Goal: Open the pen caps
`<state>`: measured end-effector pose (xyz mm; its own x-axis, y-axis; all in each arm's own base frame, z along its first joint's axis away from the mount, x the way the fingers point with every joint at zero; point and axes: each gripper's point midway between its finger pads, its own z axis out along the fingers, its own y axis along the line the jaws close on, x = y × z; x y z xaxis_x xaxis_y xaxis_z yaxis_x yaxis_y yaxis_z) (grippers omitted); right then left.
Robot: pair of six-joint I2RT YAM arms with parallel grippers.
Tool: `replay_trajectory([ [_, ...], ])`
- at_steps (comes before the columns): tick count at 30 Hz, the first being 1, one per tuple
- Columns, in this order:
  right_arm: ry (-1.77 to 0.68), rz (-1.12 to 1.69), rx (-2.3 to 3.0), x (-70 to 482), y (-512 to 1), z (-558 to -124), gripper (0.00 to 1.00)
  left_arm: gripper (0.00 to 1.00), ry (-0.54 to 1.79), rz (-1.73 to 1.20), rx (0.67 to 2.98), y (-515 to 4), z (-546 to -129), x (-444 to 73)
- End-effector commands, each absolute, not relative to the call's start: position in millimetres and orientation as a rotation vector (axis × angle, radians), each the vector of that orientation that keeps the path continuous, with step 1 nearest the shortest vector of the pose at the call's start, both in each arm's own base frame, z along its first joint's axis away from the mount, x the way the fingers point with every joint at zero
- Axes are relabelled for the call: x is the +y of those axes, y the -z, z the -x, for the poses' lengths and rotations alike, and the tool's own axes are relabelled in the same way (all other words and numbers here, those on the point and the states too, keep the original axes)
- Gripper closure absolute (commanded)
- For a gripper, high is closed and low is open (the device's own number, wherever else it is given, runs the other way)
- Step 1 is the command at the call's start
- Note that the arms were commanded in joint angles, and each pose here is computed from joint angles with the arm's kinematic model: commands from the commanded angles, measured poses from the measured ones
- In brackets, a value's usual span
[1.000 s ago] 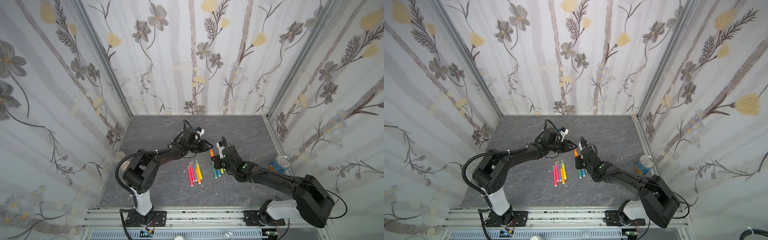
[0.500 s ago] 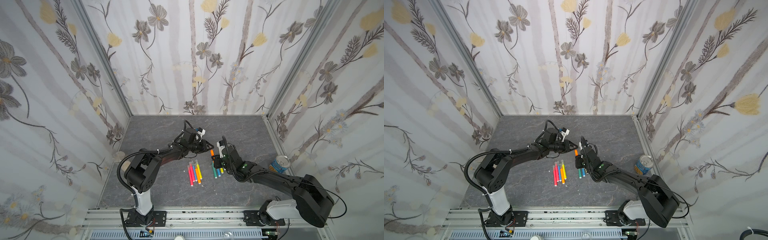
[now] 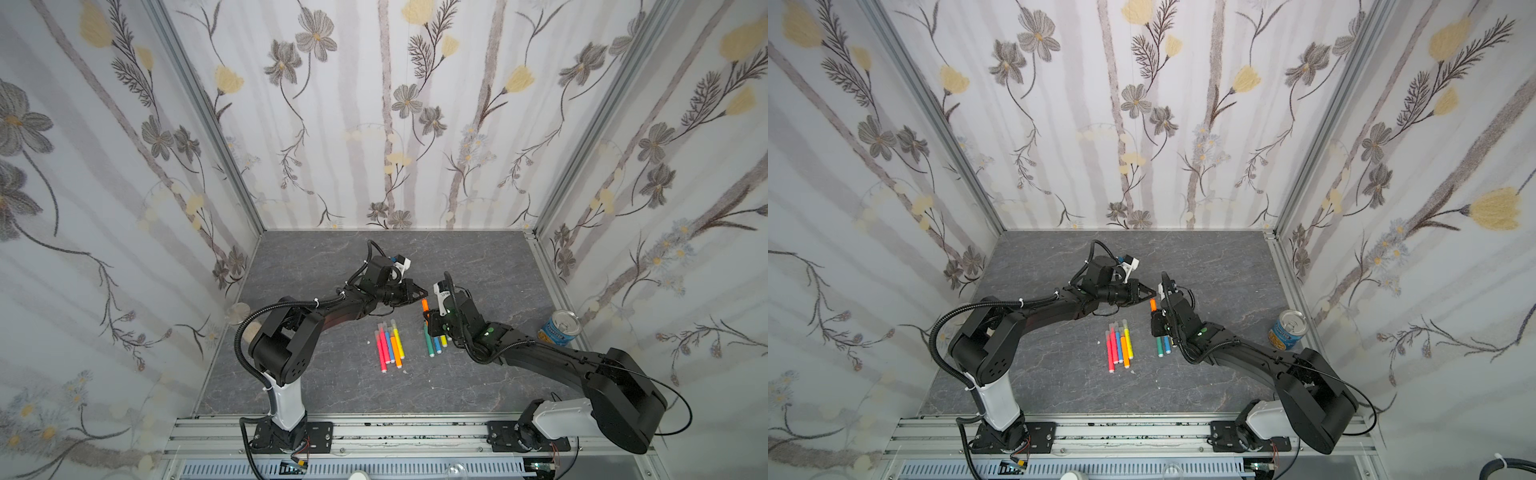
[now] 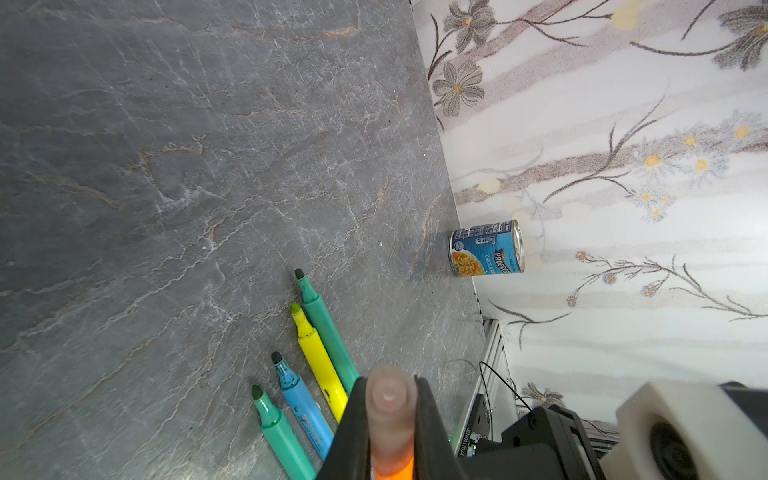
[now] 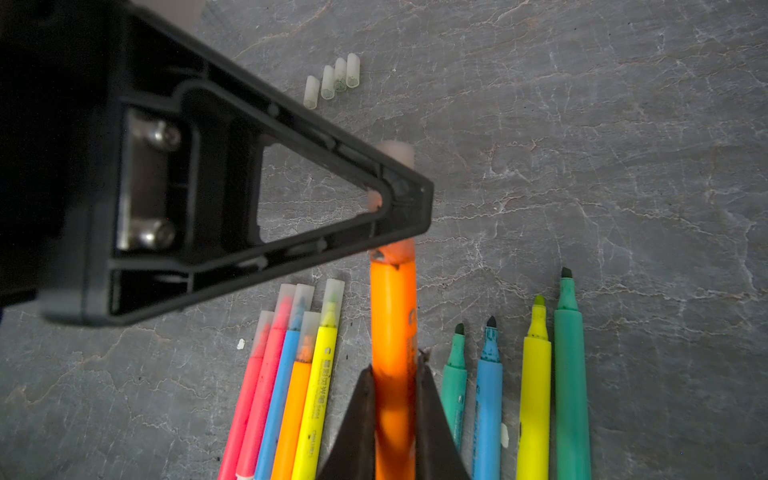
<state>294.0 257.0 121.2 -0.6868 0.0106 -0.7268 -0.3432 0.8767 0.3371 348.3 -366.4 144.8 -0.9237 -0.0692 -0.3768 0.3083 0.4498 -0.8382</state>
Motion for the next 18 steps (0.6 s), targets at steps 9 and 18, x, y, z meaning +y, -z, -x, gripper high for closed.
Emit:
replay_trajectory([
  [9, -0.592, 0.241, 2.248, 262, -122, -303, 0.64, 1.0, 1.512, -0.239, 2.293, -157, -348, -371],
  [18, -0.589, 0.258, 2.257, 268, -118, -311, 0.68, 1.0, 1.521, -0.25, 2.284, -161, -346, -371],
])
